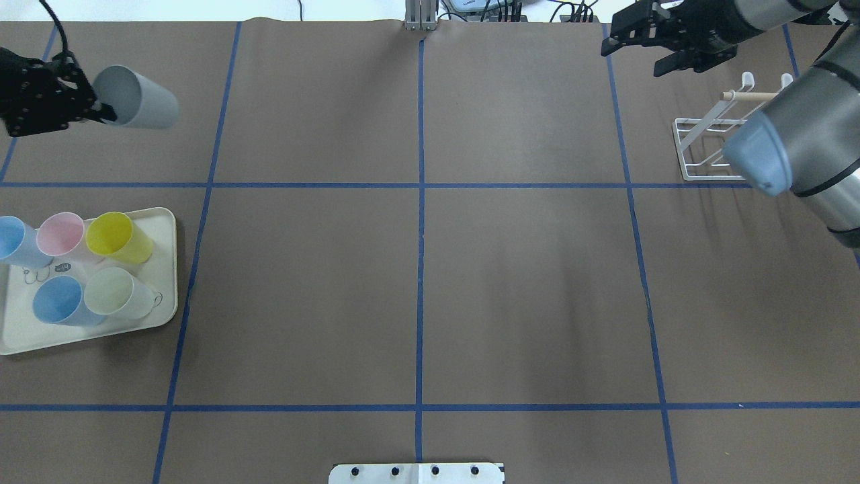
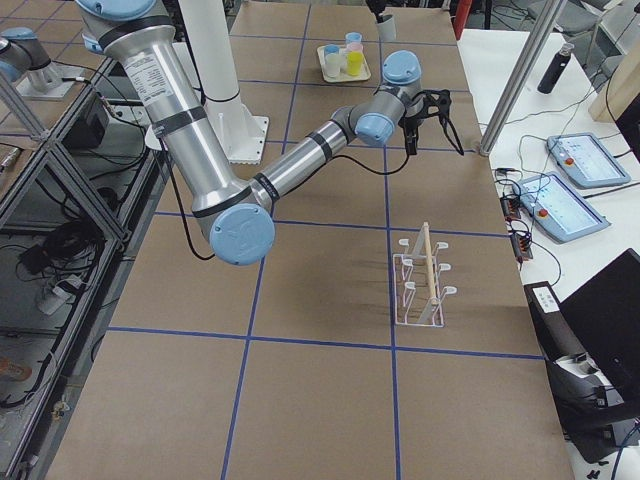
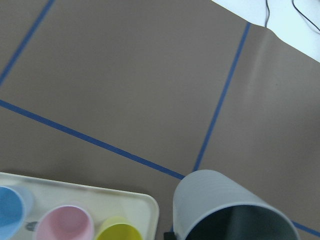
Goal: Transfer IKEA cup to right arm and place on rack
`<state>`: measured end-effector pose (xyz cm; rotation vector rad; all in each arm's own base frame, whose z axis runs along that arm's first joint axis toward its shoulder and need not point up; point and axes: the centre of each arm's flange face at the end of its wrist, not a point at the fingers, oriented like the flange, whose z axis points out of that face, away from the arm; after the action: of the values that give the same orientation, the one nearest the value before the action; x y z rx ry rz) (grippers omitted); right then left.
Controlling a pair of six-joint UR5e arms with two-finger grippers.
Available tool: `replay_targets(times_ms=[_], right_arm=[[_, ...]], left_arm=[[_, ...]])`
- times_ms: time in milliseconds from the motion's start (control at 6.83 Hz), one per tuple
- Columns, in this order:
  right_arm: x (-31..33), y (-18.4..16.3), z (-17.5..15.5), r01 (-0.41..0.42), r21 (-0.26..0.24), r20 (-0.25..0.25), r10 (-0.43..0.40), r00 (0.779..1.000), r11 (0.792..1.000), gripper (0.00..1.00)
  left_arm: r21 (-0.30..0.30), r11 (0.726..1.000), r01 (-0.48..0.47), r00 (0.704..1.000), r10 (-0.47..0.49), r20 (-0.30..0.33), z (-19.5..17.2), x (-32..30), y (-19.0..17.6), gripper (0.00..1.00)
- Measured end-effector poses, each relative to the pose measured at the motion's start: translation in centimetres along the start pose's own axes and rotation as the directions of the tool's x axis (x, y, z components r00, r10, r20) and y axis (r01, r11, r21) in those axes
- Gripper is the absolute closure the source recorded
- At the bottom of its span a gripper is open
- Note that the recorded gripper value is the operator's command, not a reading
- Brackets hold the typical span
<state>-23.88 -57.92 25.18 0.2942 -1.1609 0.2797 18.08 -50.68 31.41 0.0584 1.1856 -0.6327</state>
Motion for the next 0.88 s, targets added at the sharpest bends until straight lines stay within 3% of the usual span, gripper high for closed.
replay_targets(times_ms=[146,293,439,586,879], right_arm=[[-2.3,2.3,1.7,-0.078,0.069,0.083,0.072,0.994,0.995,0.0],[-4.4,4.4,2.5,-0.185,0.104,0.197,0.162,0.967,0.977,0.0],[-5.9,6.2,2.9,-0.286,0.101,0.307,0.244,0.92,0.953,0.0],[-7.2,7.9,3.1,-0.373,0.079,0.406,0.312,0.859,0.924,0.0],[-8.8,10.3,2.8,-0.484,-0.007,0.532,0.413,0.739,0.875,0.0]], left_arm=[[0.021,0.997,0.072,0.995,-0.07,-0.076,2.0,3.2,3.2,1.0],[0.025,0.988,0.155,0.974,-0.148,-0.171,3.7,5.8,6.6,1.0],[0.01,0.971,0.238,0.932,-0.226,-0.283,5.3,7.4,10.0,1.0],[-0.028,0.946,0.322,0.864,-0.306,-0.401,6.7,8.4,13.2,1.0],[-0.165,0.875,0.455,0.672,-0.459,-0.581,9.0,8.7,16.7,1.0]])
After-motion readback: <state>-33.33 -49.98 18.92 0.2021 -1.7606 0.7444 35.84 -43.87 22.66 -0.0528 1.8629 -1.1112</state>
